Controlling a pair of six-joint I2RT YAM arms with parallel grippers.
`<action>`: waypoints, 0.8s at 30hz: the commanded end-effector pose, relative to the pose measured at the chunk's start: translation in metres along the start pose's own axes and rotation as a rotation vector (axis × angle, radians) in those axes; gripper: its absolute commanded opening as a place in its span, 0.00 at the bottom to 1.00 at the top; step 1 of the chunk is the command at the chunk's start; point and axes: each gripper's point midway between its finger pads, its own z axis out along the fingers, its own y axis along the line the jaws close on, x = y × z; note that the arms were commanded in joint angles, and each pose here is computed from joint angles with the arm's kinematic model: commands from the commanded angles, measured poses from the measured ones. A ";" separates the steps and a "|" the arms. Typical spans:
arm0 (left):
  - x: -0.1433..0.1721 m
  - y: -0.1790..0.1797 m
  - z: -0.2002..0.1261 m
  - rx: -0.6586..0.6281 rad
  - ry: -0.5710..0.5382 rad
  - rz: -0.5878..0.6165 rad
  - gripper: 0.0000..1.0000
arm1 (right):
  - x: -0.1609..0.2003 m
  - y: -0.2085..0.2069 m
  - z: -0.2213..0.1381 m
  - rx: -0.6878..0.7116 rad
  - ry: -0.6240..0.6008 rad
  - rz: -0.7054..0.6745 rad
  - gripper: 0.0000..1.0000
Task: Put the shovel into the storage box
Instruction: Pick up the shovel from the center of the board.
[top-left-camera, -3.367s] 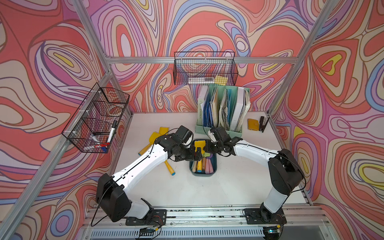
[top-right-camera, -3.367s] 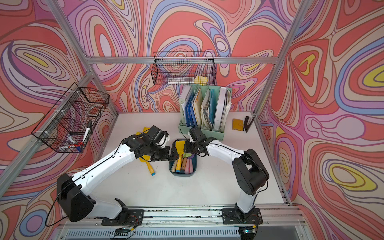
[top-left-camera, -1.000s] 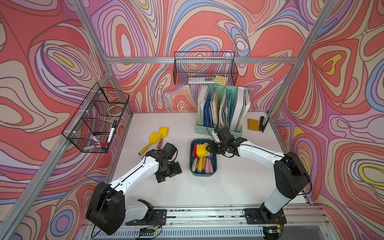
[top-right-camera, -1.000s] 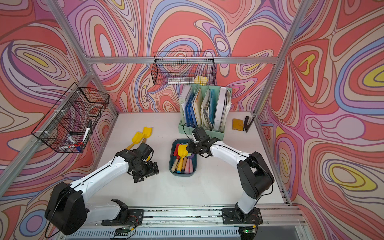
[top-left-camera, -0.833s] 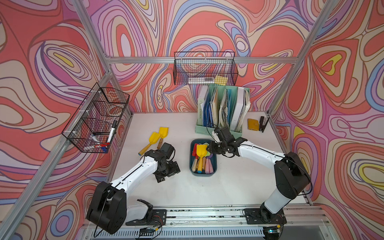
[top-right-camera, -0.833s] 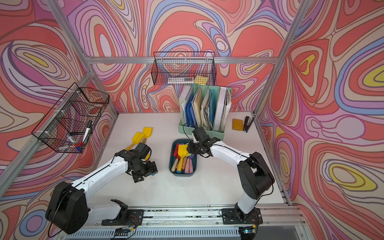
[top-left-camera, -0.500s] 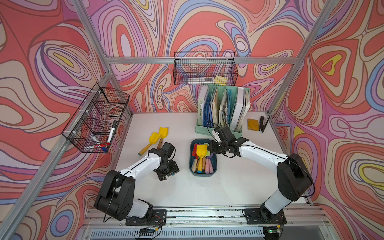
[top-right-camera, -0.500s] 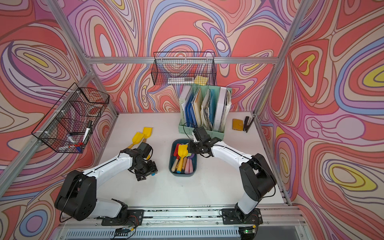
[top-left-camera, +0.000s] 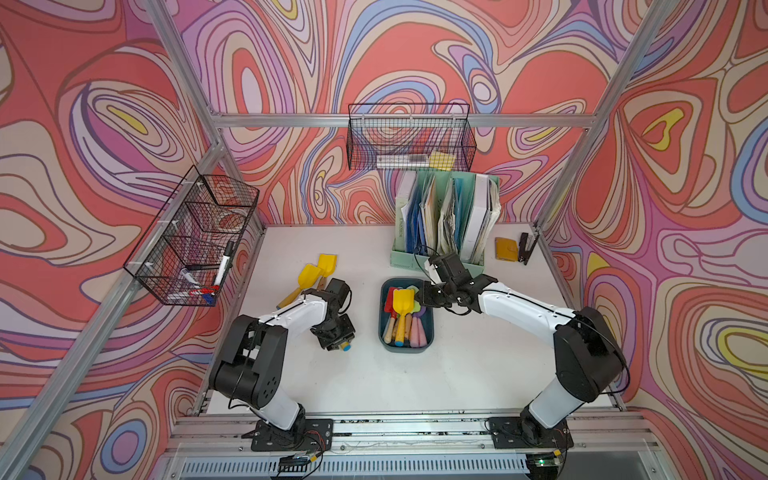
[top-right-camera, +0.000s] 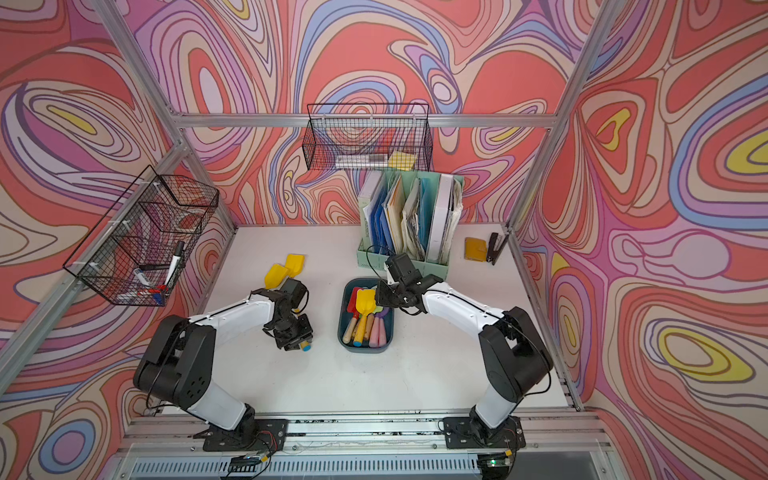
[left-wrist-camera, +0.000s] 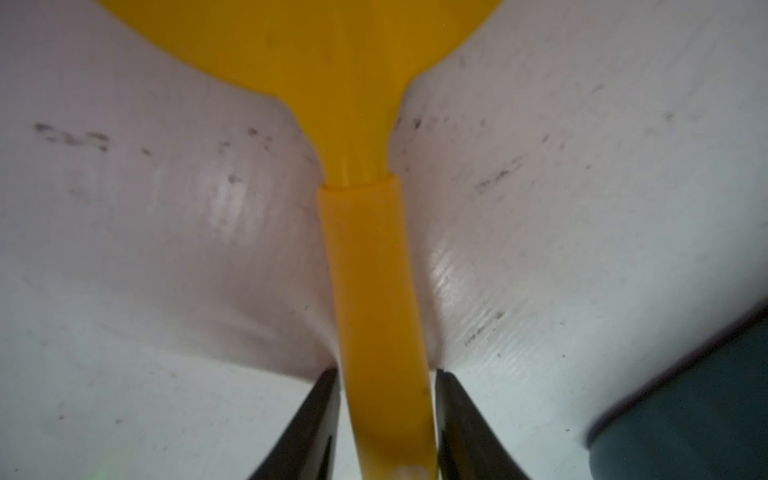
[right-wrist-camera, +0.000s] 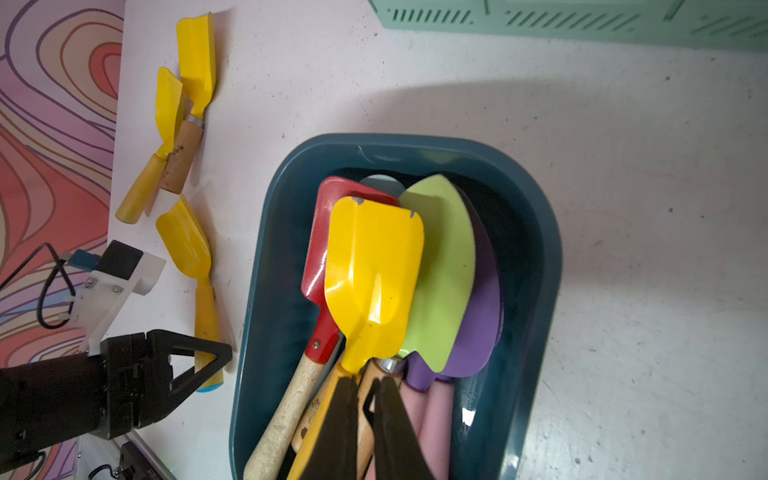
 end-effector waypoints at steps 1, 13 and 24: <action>-0.008 -0.003 -0.002 -0.001 -0.020 0.010 0.29 | -0.003 0.002 -0.003 -0.002 -0.006 -0.011 0.11; 0.002 -0.002 -0.015 0.031 -0.020 0.005 0.02 | -0.006 0.005 -0.006 -0.016 -0.018 -0.008 0.11; 0.023 -0.037 -0.062 0.179 -0.046 0.177 0.00 | -0.010 0.020 -0.011 -0.085 -0.028 0.014 0.16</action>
